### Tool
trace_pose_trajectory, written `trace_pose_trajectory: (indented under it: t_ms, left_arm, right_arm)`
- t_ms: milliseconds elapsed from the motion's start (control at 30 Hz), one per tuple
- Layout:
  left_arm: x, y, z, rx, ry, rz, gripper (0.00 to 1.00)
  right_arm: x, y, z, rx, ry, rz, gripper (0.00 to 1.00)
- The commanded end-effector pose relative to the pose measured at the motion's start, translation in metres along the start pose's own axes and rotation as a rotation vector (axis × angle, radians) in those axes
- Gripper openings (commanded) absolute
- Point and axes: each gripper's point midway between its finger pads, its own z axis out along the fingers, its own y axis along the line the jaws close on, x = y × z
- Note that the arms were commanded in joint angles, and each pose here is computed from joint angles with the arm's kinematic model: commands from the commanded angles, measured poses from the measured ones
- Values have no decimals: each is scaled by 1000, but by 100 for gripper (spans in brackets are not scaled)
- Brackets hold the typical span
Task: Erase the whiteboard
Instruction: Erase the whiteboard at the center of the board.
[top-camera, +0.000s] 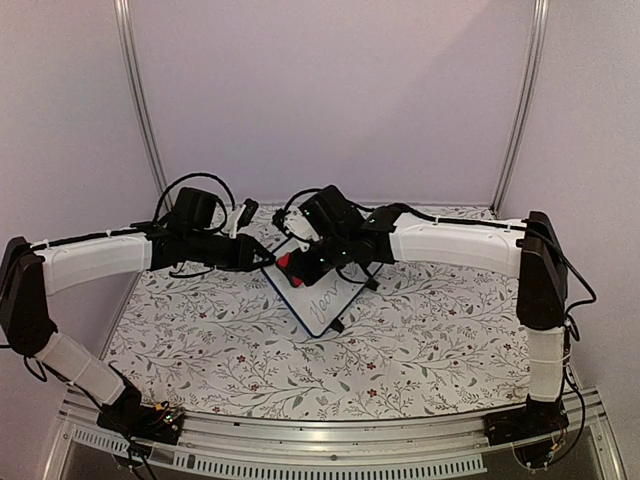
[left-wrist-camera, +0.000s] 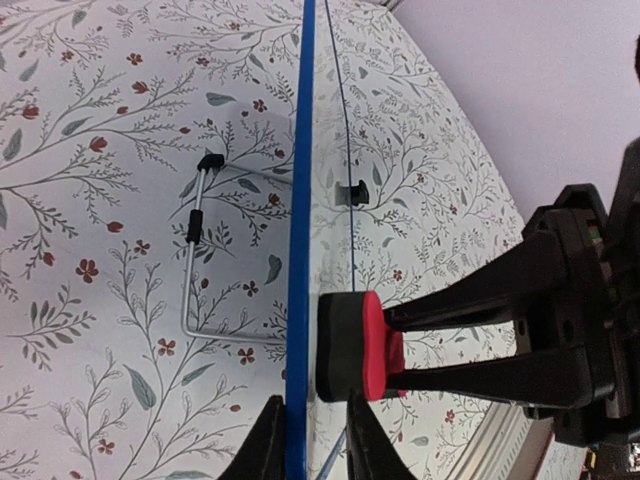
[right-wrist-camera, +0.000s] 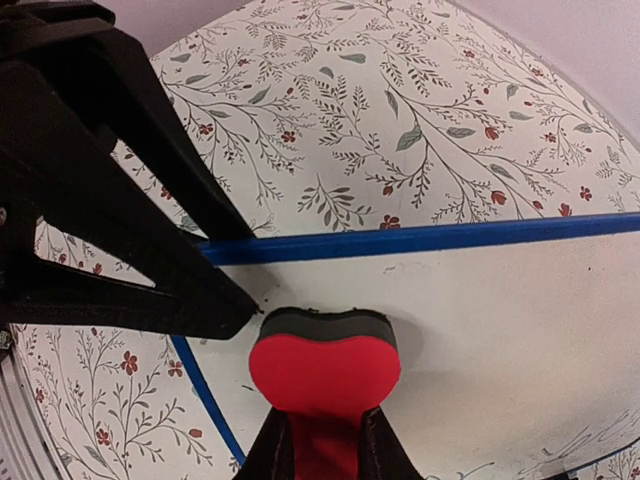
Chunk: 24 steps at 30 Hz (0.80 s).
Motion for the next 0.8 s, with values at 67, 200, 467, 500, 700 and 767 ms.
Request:
trace_pose_trajectory:
  t_ms: [67, 200, 467, 500, 700, 767]
  left_arm:
    - [-5, -12, -4, 65, -23, 20, 19]
    - [-10, -14, -10, 69, -44, 30, 20]
    - [-14, -18, -15, 91, -64, 33, 21]
    - [-14, -18, -16, 95, -66, 35, 22]
    - [-16, -19, -18, 124, -73, 23, 30]
    - [-17, -20, -19, 127, -80, 24, 32]
  right_arm:
    - [-9, -22, 5, 126, -13, 6, 3]
    - [-9, -39, 9, 164, -3, 36, 3]
    - [-18, -52, 5, 169, -23, 66, 3]
    - [-19, -52, 5, 168, -23, 66, 3]
    - [-22, -41, 5, 115, -21, 59, 3]
    - [-20, -37, 6, 109, -16, 53, 3]
